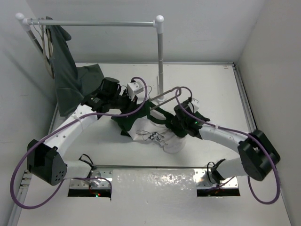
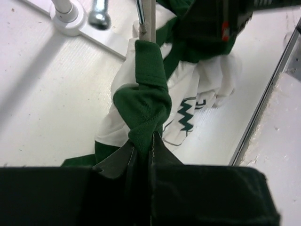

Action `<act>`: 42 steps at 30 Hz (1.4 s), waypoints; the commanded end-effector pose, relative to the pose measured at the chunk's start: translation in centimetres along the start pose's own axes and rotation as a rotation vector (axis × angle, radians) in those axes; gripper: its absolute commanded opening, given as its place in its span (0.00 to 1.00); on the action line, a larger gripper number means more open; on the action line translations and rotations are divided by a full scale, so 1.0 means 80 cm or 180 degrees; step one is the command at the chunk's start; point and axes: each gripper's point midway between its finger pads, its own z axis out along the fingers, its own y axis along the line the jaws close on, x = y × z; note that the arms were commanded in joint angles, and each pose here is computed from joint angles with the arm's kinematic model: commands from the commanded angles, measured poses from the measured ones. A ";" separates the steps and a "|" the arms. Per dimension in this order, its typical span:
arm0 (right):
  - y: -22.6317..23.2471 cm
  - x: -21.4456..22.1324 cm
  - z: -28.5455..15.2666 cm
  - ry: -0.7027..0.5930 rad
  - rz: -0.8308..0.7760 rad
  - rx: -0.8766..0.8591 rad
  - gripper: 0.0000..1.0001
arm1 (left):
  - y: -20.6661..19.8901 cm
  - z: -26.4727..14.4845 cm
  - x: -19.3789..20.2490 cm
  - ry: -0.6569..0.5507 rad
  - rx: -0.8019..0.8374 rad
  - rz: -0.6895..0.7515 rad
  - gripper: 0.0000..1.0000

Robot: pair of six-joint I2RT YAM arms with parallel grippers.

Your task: Place the t-shirt on the hanger

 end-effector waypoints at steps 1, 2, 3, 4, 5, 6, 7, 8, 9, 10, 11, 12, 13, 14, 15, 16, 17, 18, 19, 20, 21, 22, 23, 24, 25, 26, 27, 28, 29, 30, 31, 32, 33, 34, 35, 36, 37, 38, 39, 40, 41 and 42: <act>-0.028 -0.043 -0.021 -0.0314 0.0091 0.0127 0.00 | 0.001 -0.027 -0.031 -0.0296 -0.0018 0.0510 0.00; -0.047 -0.056 -0.023 -0.0405 0.0049 0.0223 0.00 | 0.003 -0.033 -0.022 -0.0228 0.0001 0.0791 0.00; -0.054 -0.067 -0.028 -0.0484 0.0043 0.0230 0.00 | 0.005 -0.033 -0.013 -0.0153 0.0016 0.0963 0.00; -0.063 -0.093 -0.041 -0.0655 0.0132 0.0220 0.00 | 0.007 -0.036 -0.006 -0.0095 -0.0010 0.1131 0.00; -0.070 -0.104 -0.048 -0.0734 0.0146 0.0224 0.00 | 0.016 -0.039 0.005 0.0032 -0.0112 0.1284 0.00; -0.080 -0.113 -0.054 -0.0798 0.0114 0.0247 0.00 | 0.022 -0.044 0.014 0.0135 -0.0164 0.1547 0.00; -0.091 -0.130 -0.060 -0.0914 0.0184 0.0291 0.00 | 0.027 -0.044 0.026 0.0236 -0.0212 0.1611 0.00; -0.091 -0.144 -0.073 -0.1043 0.0220 0.0242 0.00 | 0.035 -0.046 0.033 0.0326 -0.0300 0.1684 0.00; -0.094 -0.154 -0.079 -0.1111 0.0146 0.0261 0.00 | 0.035 -0.047 0.037 0.0372 -0.0291 0.1818 0.00; -0.100 -0.161 -0.083 -0.1136 0.0124 0.0307 0.00 | 0.035 -0.047 0.042 0.0406 -0.0274 0.1838 0.00; -0.093 -0.172 -0.090 -0.1177 -0.0019 0.0279 0.00 | 0.032 -0.048 0.044 0.0419 -0.0243 0.1850 0.00; -0.089 -0.177 -0.093 -0.1166 -0.0127 0.0278 0.00 | 0.029 -0.047 0.044 0.0426 -0.0202 0.1910 0.00; -0.082 -0.177 -0.094 -0.1103 -0.0253 0.0222 0.00 | 0.026 -0.047 0.044 0.0432 -0.0159 0.1950 0.00; -0.068 -0.191 -0.101 -0.1135 -0.0479 0.0149 0.00 | 0.025 -0.047 0.044 0.0450 -0.0152 0.1992 0.00; -0.059 -0.195 -0.102 -0.1105 -0.0620 0.0102 0.00 | 0.025 -0.044 0.044 0.0476 -0.0171 0.2019 0.00; -0.049 -0.199 -0.104 -0.1094 -0.0758 0.0030 0.00 | 0.029 -0.044 0.042 0.0497 -0.0241 0.2016 0.00; -0.025 -0.214 -0.115 -0.1129 -0.1064 -0.0156 0.00 | 0.037 -0.044 0.043 0.0556 -0.0325 0.2001 0.00; -0.021 -0.213 -0.114 -0.1020 -0.1237 -0.0156 0.00 | 0.042 -0.045 0.038 0.0566 -0.0397 0.1999 0.00; -0.014 -0.214 -0.118 -0.0963 -0.1371 -0.0203 0.00 | 0.049 -0.044 0.037 0.0604 -0.0468 0.1973 0.00; 0.006 -0.224 -0.129 -0.0976 -0.1662 -0.0368 0.00 | 0.058 -0.047 0.036 0.0669 -0.0580 0.1948 0.00; 0.008 -0.222 -0.132 -0.0905 -0.1801 -0.0404 0.00 | 0.063 -0.044 0.035 0.0723 -0.0594 0.1910 0.00; 0.020 -0.230 -0.141 -0.0933 -0.1910 -0.0482 0.00 | 0.067 -0.044 0.035 0.0774 -0.0614 0.1896 0.00; 0.024 -0.228 -0.144 -0.0892 -0.2103 -0.0550 0.00 | 0.070 -0.041 0.034 0.0775 -0.0653 0.1788 0.00; 0.023 -0.224 -0.144 -0.0795 -0.2219 -0.0561 0.00 | 0.074 -0.041 0.024 0.0724 -0.0722 0.1741 0.00; 0.026 -0.221 -0.147 -0.0741 -0.2318 -0.0610 0.00 | 0.076 -0.040 0.021 0.0716 -0.0734 0.1725 0.00; 0.036 -0.220 -0.153 -0.0702 -0.2502 -0.0751 0.00 | 0.075 -0.038 0.019 0.0732 -0.0691 0.1733 0.00; 0.033 -0.214 -0.151 -0.0592 -0.2599 -0.0741 0.00 | 0.074 -0.037 0.018 0.0722 -0.0680 0.1719 0.00; 0.038 -0.214 -0.155 -0.0566 -0.2724 -0.0813 0.00 | 0.075 -0.036 0.013 0.0716 -0.0678 0.1720 0.00; 0.039 -0.207 -0.156 -0.0479 -0.2785 -0.0883 0.00 | 0.074 -0.035 0.014 0.0730 -0.0627 0.1754 0.00; 0.045 -0.208 -0.157 -0.0465 -0.2836 -0.0937 0.00 | 0.065 -0.033 0.013 0.0707 -0.0483 0.1820 0.00; 0.048 -0.208 -0.158 -0.0457 -0.2907 -0.0975 0.00 | 0.057 -0.033 0.018 0.0776 -0.0359 0.1994 0.00; 0.054 -0.202 -0.161 -0.0396 -0.2980 -0.1088 0.00 | 0.052 -0.031 0.021 0.0806 -0.0309 0.2087 0.00; 0.064 -0.207 -0.163 -0.0437 -0.3159 -0.1150 0.00 | 0.045 -0.027 0.024 0.0881 -0.0269 0.2214 0.00; 0.071 -0.206 -0.166 -0.0430 -0.3263 -0.1206 0.00 | 0.044 -0.024 0.026 0.0944 -0.0226 0.2370 0.00; 0.081 -0.194 -0.169 -0.0362 -0.3413 -0.1293 0.00 | 0.041 -0.021 0.030 0.1014 -0.0186 0.2470 0.00; 0.093 -0.197 -0.174 -0.0410 -0.3603 -0.1355 0.00 | 0.036 -0.015 0.038 0.1172 -0.0115 0.2631 0.00; 0.100 -0.193 -0.176 -0.0405 -0.3678 -0.1391 0.00 | 0.035 -0.013 0.039 0.1218 -0.0103 0.2688 0.00; 0.109 -0.186 -0.179 -0.0392 -0.3769 -0.1463 0.00 | 0.032 -0.010 0.039 0.1228 -0.0065 0.2720 0.00; 0.115 -0.189 -0.183 -0.0416 -0.3835 -0.1482 0.00 | 0.028 -0.006 0.036 0.1197 -0.0015 0.2734 0.00; 0.115 -0.183 -0.180 -0.0342 -0.3868 -0.1492 0.00 | 0.024 -0.006 0.024 0.1120 -0.0004 0.2755 0.00; 0.114 -0.181 -0.177 -0.0309 -0.3902 -0.1481 0.00 | 0.017 -0.004 0.017 0.1013 0.0072 0.2758 0.00; 0.112 -0.178 -0.175 -0.0274 -0.3919 -0.1481 0.00 | 0.014 -0.005 0.007 0.0939 0.0073 0.2753 0.00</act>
